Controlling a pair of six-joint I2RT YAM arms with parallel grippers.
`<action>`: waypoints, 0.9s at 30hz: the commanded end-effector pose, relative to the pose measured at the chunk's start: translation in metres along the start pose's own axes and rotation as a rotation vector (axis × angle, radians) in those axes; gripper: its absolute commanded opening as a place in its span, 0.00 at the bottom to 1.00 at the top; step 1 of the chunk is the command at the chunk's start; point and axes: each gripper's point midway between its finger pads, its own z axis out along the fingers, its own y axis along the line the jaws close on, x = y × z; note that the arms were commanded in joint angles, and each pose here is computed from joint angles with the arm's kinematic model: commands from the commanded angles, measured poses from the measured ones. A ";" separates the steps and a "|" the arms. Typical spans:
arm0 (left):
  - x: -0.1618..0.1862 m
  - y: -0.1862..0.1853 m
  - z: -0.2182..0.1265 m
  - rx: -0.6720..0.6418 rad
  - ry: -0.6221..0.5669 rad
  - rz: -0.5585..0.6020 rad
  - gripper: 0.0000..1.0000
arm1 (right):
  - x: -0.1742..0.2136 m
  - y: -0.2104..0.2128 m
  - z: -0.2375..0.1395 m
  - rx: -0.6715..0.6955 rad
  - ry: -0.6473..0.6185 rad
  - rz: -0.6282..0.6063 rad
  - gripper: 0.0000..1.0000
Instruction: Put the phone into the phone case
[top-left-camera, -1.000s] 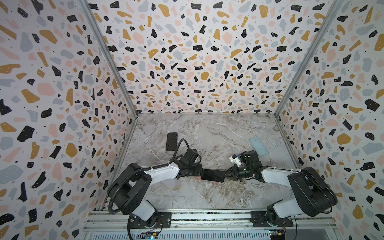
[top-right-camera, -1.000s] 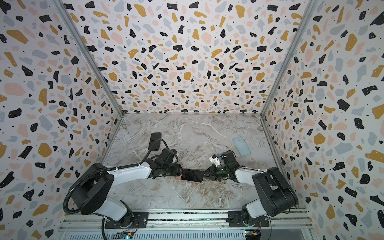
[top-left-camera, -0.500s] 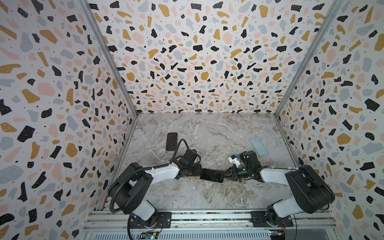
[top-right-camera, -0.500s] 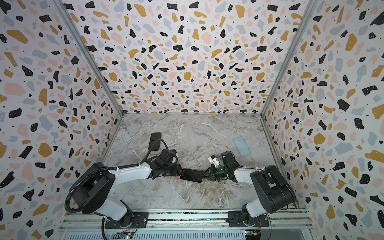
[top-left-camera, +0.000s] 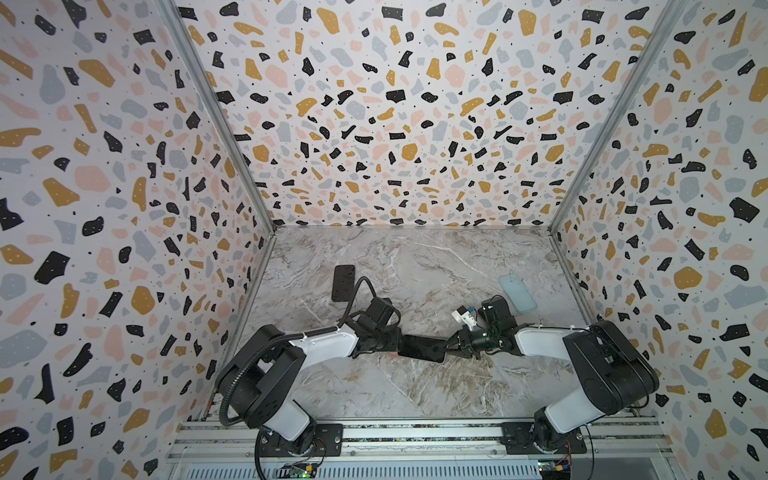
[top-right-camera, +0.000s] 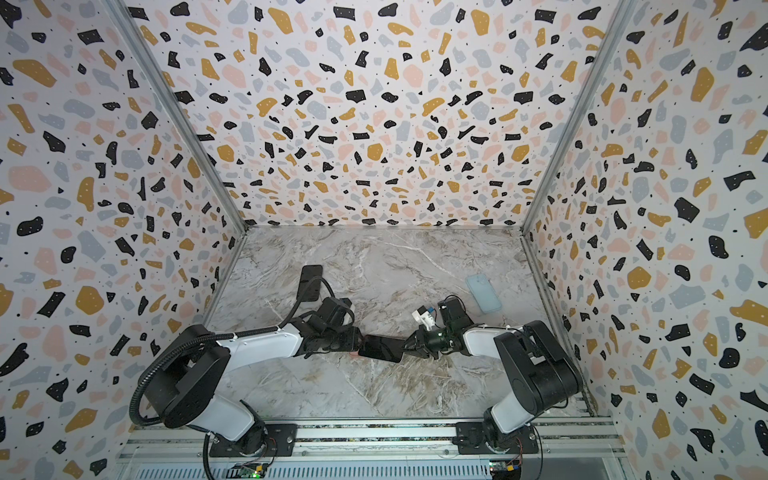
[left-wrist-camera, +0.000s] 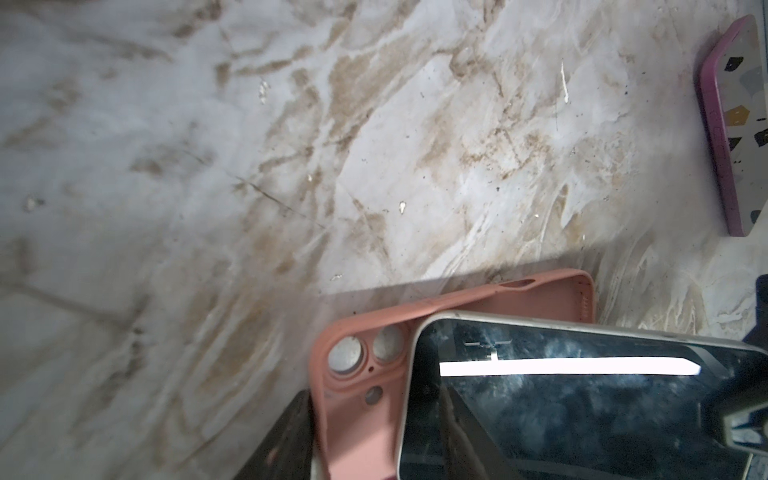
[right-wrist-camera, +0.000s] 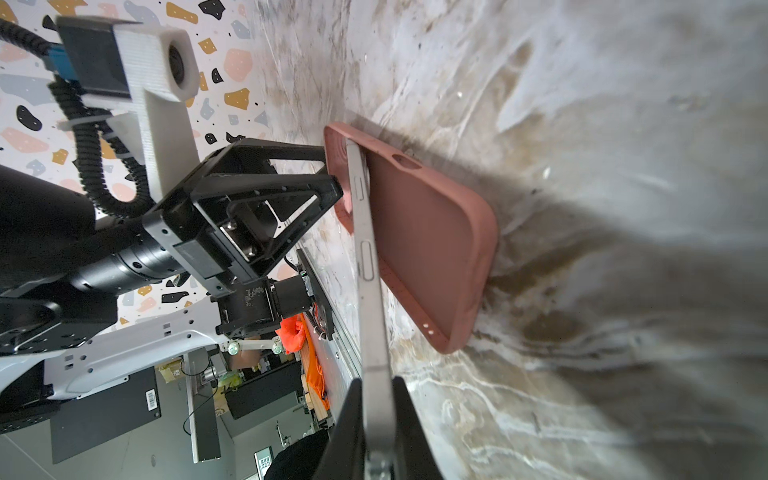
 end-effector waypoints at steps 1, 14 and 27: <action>0.002 -0.016 0.006 0.066 0.024 0.028 0.49 | 0.007 -0.029 0.007 0.131 0.020 0.057 0.00; -0.005 -0.022 0.004 0.095 0.011 0.031 0.48 | 0.004 -0.020 0.005 0.168 0.039 -0.026 0.00; -0.005 -0.026 0.003 0.120 0.008 0.031 0.48 | 0.004 -0.021 0.015 0.172 0.061 -0.048 0.00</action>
